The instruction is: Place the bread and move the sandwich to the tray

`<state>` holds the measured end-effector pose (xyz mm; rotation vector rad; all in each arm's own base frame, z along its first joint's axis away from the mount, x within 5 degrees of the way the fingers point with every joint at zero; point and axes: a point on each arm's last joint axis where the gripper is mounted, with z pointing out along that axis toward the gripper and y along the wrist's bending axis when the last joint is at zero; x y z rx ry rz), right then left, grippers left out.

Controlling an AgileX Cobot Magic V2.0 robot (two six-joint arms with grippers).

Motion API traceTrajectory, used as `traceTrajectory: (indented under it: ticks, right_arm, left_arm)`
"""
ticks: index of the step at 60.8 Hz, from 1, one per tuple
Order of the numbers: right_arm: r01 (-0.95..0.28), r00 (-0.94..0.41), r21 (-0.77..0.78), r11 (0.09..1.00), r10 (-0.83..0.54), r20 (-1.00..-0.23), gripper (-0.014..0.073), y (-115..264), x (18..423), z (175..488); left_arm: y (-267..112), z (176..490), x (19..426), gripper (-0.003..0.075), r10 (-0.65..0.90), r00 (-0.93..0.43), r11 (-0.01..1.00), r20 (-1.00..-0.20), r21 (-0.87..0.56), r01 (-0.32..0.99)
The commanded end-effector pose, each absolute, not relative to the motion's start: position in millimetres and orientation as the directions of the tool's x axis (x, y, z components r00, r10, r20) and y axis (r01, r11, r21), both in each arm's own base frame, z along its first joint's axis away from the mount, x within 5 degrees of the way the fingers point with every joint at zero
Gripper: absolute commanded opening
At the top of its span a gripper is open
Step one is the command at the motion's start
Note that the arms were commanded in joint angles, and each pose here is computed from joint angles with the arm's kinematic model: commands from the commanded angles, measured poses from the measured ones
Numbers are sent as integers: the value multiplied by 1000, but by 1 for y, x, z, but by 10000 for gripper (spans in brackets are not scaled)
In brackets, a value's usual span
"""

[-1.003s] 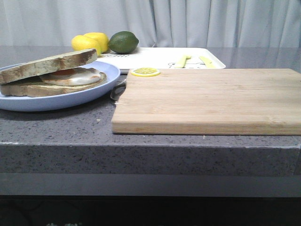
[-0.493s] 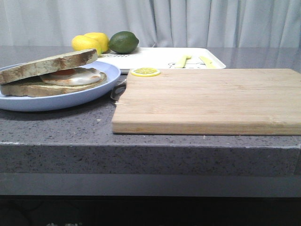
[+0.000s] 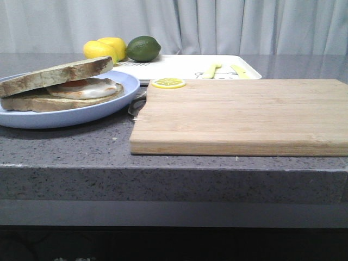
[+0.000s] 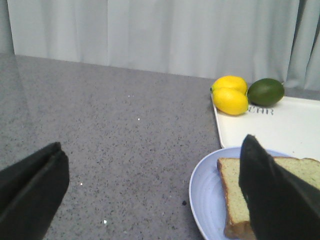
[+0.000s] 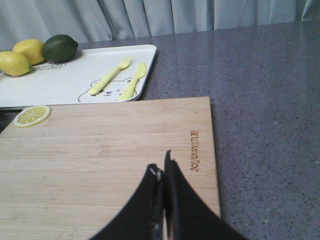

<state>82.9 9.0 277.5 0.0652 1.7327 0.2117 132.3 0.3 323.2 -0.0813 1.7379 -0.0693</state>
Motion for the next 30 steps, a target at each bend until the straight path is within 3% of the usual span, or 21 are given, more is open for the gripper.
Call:
traceTrajectory:
  ticks: [1,15,30]
  right_arm:
    - [-91,-46,185,979,181,-982,-61,8,84,296]
    - [-91,-47,185,979,181,-982,-61,8,84,296]
    - [-91,-49,185,979,181,-982,-61,8,84,295]
  left_arm:
    - [-1,347,151,670,-103,-186,995,-977,-103,-9]
    - [-2,349,220,670,-97,-525,995,-845,-97,-28]
    - [-19,336,282,670,-56,-652,996,-756,-91,20]
